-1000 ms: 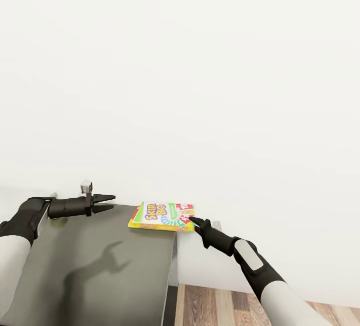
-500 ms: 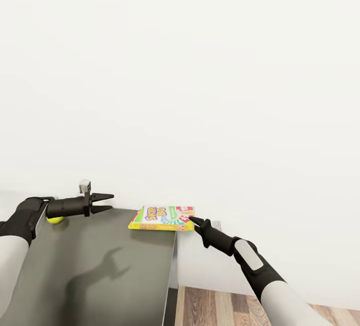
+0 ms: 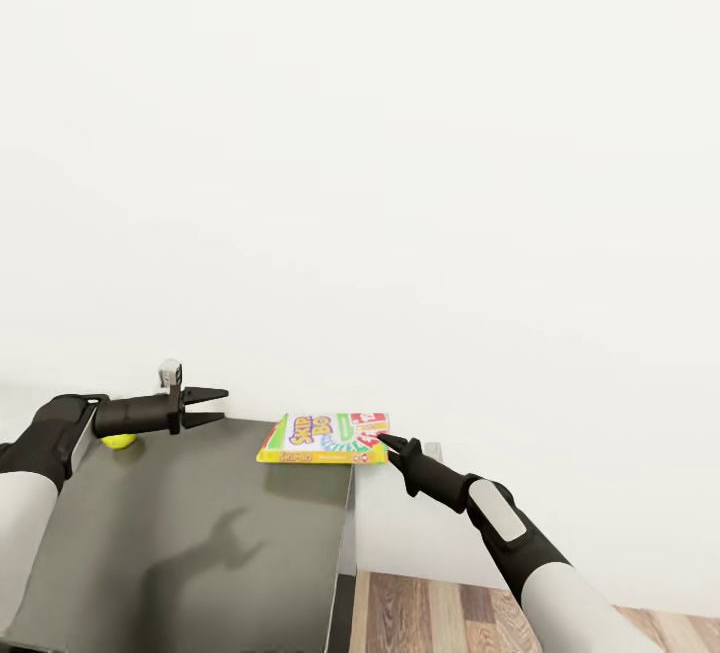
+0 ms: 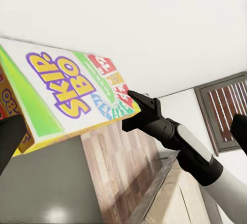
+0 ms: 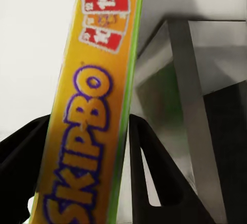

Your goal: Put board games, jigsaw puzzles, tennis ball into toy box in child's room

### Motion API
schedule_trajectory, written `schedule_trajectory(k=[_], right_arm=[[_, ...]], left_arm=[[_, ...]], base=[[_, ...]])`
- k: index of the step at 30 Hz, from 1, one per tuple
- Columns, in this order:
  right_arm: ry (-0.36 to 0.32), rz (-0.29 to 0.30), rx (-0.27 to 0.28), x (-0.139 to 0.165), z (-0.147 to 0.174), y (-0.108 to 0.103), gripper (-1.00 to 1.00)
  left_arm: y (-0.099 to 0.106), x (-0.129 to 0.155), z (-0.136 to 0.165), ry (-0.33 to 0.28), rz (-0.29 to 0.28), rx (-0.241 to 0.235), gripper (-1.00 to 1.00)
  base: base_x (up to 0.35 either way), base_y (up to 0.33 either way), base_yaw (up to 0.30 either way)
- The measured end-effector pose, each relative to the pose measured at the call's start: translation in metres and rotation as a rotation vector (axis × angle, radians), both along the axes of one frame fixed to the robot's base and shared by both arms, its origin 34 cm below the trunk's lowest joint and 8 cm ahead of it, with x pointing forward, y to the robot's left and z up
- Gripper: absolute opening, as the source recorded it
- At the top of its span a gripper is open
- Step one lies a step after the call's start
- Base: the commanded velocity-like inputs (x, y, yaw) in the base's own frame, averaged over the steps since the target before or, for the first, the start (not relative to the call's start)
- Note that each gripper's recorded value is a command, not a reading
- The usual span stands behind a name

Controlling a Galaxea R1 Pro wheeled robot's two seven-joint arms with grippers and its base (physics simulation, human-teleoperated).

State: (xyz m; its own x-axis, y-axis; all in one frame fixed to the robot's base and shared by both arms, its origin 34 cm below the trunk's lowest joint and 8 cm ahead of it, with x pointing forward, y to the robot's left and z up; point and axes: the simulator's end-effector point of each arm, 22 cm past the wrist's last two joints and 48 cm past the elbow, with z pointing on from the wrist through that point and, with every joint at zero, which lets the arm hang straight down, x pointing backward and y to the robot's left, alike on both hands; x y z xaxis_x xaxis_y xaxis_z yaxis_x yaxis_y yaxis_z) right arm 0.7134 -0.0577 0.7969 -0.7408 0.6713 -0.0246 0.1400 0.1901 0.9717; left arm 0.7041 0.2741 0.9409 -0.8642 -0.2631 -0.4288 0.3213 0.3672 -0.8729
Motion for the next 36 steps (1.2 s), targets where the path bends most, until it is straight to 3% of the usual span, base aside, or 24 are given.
schedule_trajectory(k=[10, 28, 36], right_arm=[[0.001, -0.003, -0.017, 0.001, 0.014, -0.006, -1.0], [-0.04, 0.019, 0.016, 0.003, 0.063, 0.004, -1.0], [-0.154, 0.015, 0.034, 0.015, 0.122, 0.003, -1.0]], left_arm=[[0.0, 0.0, 0.016, 0.001, 0.0, 0.001, 1.0], [0.0, 0.0, 0.044, 0.001, 0.0, 0.001, 1.0], [0.001, 0.0, 0.056, 0.001, 0.001, 0.002, 1.0]], base=[[-0.099, 0.031, 0.0], [-0.066, 0.017, 0.0], [0.0, 0.0, 0.0]])
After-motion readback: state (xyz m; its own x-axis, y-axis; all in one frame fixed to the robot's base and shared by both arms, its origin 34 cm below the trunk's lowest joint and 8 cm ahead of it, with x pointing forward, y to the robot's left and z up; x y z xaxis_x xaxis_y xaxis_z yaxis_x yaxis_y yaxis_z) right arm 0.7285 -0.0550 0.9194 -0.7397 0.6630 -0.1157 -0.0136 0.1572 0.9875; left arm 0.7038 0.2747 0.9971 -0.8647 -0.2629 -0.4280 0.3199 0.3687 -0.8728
